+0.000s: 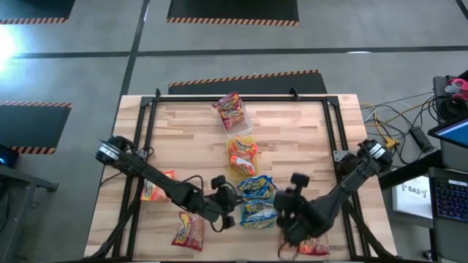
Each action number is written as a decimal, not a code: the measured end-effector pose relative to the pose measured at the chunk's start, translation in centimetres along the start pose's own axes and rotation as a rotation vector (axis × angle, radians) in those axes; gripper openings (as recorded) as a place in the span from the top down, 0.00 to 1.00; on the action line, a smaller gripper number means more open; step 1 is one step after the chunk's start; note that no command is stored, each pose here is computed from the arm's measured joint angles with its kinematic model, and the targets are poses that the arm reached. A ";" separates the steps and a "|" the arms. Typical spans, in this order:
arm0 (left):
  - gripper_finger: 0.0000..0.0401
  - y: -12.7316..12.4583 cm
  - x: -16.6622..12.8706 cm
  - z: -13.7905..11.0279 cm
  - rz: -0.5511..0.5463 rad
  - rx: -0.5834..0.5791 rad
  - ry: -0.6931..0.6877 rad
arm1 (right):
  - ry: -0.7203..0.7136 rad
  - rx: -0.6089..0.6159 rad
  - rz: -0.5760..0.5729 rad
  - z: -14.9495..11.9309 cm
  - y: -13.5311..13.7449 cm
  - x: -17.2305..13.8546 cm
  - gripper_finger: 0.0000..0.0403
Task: Sort Maruchan noodles
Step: Adjust the green bin
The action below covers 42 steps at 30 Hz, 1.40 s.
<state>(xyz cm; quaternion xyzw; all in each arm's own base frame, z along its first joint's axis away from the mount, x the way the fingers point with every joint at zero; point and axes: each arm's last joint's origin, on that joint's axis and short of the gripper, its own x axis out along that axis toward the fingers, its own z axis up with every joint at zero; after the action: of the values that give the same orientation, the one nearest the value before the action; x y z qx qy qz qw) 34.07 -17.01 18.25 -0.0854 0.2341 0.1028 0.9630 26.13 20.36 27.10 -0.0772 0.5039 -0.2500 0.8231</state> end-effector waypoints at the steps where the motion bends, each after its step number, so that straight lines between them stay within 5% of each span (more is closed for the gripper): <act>1: 0.91 0.1 0.3 -0.3 0.007 -0.005 0.008 | 0.020 0.004 -0.033 -0.3 -0.3 0.5 0.96; 9: 0.91 0.1 1.3 -1.4 0.026 -0.020 0.034 | 0.141 -0.028 -0.046 -2.7 0.1 4.3 0.96; 17: 0.91 0.4 1.2 -1.9 0.051 -0.021 0.077 | 0.175 -0.050 0.115 -4.6 1.6 8.4 0.96; 26: 0.91 0.5 1.4 -2.2 0.051 -0.023 0.101 | 0.049 -0.030 0.265 -4.6 3.2 9.6 0.96; 35: 0.91 -0.3 2.4 -3.2 -0.042 -0.085 0.107 | -0.020 -0.002 0.357 -4.2 4.0 9.8 0.96; 42: 0.91 -2.3 0.4 -3.7 -0.158 -0.106 0.165 | -0.066 0.037 0.399 -3.7 4.4 9.7 0.96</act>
<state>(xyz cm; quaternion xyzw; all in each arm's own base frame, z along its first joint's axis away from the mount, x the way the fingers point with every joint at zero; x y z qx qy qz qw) 33.33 -19.91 15.06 -0.1625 0.2992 0.0316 0.9397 27.94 19.86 15.95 0.0312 0.4775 -0.0886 0.8736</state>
